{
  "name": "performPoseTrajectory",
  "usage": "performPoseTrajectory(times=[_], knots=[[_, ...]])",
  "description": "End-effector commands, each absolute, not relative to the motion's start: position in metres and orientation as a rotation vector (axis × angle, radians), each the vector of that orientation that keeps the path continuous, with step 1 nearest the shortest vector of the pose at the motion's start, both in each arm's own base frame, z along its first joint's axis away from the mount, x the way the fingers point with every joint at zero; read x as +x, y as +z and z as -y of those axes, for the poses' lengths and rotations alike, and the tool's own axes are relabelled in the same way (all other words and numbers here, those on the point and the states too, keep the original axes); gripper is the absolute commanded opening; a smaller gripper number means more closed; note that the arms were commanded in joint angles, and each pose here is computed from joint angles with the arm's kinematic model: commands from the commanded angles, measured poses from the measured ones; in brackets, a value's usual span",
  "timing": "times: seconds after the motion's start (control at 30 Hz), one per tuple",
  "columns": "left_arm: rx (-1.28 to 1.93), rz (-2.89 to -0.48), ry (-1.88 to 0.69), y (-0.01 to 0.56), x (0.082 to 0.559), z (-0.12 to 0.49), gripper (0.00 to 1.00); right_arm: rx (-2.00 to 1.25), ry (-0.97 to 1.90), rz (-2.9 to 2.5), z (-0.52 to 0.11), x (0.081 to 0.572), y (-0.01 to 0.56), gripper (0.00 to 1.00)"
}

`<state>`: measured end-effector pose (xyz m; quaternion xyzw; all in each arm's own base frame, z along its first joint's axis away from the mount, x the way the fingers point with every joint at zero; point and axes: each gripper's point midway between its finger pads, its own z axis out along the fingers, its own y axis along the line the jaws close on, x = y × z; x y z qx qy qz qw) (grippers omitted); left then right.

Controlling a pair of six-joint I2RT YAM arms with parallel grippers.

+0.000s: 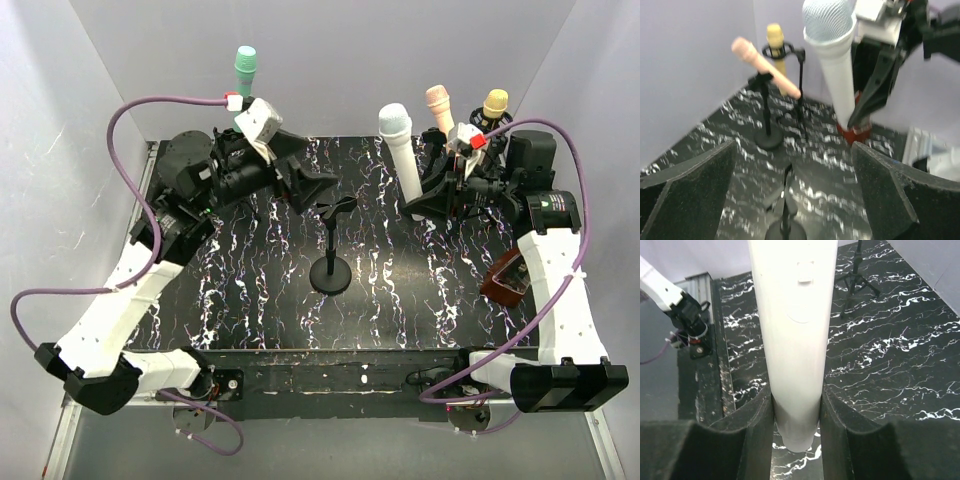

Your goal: Attach the microphones to the stand

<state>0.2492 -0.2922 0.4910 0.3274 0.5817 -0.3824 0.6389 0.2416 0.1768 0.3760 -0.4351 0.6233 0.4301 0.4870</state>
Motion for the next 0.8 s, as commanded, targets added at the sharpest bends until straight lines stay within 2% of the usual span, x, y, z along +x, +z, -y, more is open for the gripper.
performPoseTrajectory(times=[0.0,0.3,0.77], knots=[[1.022,-1.491,-1.013,0.422,0.230,0.279,0.98,-1.215,0.913,-1.397,-0.173,0.239,0.370,0.01],[1.057,-1.455,-1.094,0.396,0.251,0.275,0.98,-1.322,0.905,-1.313,-0.180,0.242,0.349,0.01],[1.179,-1.230,-0.978,0.348,0.258,0.279,0.98,-1.383,0.887,-1.395,-0.191,0.267,0.324,0.01]])
